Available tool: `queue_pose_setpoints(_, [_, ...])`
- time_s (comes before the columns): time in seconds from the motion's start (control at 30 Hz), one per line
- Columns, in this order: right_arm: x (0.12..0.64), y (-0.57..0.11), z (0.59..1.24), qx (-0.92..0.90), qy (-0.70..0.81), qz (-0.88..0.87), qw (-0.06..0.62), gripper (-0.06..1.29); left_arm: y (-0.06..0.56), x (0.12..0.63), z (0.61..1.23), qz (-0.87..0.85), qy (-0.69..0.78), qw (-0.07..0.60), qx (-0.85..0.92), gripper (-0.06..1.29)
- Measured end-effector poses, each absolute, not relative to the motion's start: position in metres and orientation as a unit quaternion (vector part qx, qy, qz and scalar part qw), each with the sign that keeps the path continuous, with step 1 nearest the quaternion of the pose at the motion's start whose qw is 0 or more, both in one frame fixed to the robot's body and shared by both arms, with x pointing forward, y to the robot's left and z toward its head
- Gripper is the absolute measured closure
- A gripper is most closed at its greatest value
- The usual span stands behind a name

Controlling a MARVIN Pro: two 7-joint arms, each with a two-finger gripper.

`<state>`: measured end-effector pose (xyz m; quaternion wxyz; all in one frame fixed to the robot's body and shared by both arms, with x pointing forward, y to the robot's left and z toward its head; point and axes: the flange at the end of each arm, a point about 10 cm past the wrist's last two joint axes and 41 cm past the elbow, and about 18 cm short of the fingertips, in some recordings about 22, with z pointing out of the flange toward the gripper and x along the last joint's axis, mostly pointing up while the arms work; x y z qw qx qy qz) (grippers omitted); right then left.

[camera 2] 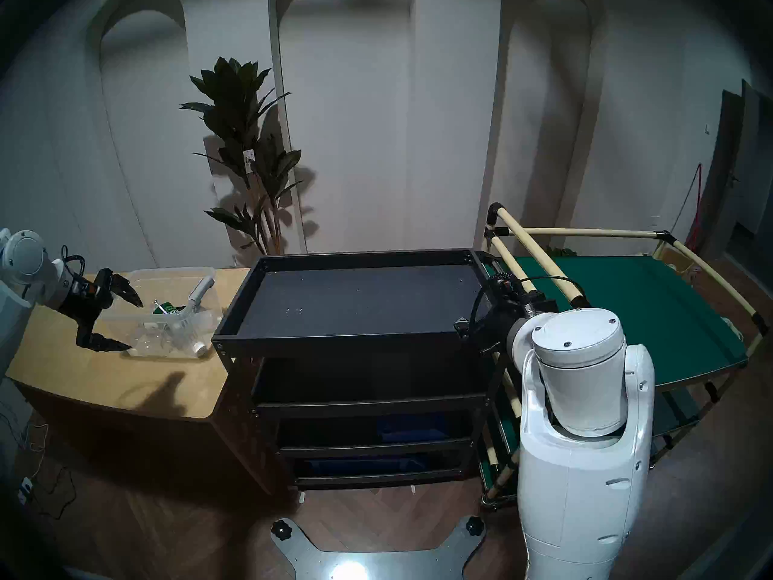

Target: Put the storage box onto the shelf

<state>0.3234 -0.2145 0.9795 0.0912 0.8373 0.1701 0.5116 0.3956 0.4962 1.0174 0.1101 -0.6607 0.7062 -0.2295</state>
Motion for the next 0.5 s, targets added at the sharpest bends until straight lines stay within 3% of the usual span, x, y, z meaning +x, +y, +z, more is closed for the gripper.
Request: queue_pose_setpoints(0.5, [0.325, -0.215, 0.977, 0.839, 0.17, 0.509, 0.09, -0.02, 0.499, 0.413, 1.01, -0.228, 0.717, 0.139, -0.644, -0.04])
